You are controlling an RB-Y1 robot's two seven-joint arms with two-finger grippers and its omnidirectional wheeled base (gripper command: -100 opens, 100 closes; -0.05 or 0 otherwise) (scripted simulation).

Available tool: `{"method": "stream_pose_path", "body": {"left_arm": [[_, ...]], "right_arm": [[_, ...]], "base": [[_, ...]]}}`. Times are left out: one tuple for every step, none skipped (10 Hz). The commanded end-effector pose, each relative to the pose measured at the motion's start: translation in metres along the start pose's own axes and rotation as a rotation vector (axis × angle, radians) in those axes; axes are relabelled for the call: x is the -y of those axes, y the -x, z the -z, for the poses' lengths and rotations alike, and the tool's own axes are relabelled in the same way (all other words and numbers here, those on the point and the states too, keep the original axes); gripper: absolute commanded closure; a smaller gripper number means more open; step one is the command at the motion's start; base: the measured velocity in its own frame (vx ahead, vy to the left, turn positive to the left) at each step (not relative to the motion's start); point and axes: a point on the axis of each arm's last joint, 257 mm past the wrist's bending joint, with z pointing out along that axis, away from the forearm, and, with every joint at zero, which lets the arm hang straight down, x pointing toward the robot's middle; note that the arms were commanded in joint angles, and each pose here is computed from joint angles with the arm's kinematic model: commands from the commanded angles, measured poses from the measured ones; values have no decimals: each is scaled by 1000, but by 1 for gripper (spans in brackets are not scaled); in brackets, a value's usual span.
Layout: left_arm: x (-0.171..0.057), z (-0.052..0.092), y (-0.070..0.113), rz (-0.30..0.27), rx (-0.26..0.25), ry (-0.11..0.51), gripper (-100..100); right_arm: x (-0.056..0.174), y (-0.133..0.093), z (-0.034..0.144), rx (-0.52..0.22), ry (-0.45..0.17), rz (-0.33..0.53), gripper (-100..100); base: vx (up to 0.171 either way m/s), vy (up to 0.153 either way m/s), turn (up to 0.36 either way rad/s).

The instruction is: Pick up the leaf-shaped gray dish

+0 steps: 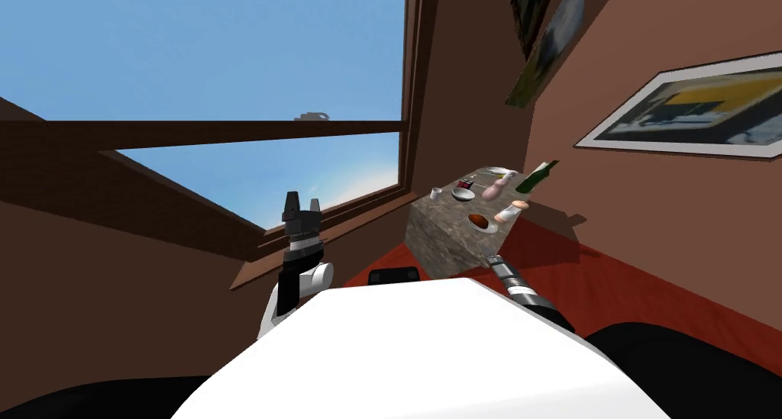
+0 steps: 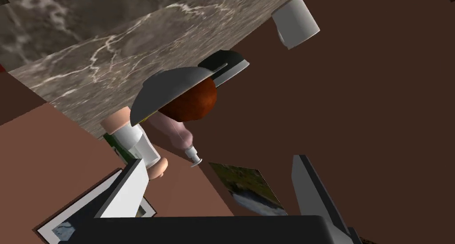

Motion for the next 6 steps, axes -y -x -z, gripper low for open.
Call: {"method": "stream_pose_path", "body": {"left_arm": [[0,0,0,0,0,0,0],[0,0,0,0,0,0,0],[0,0,0,0,0,0,0],[0,0,0,0,0,0,0],[0,0,0,0,0,0,0],[0,0,0,0,0,0,0]], "right_arm": [[39,-5,18,-52,-88,113,-100],[39,-5,18,-52,-88,113,-100],[63,-7,32,-86,-141,180,-100],[84,-8,44,-116,-188,245,-100],[107,-9,62,-154,-241,310,-100],[126,-8,78,-188,-287,372,-100]], "base": [[-1,72,416],[5,44,141],[7,50,310],[18,59,399],[20,81,420],[32,80,434]]}}
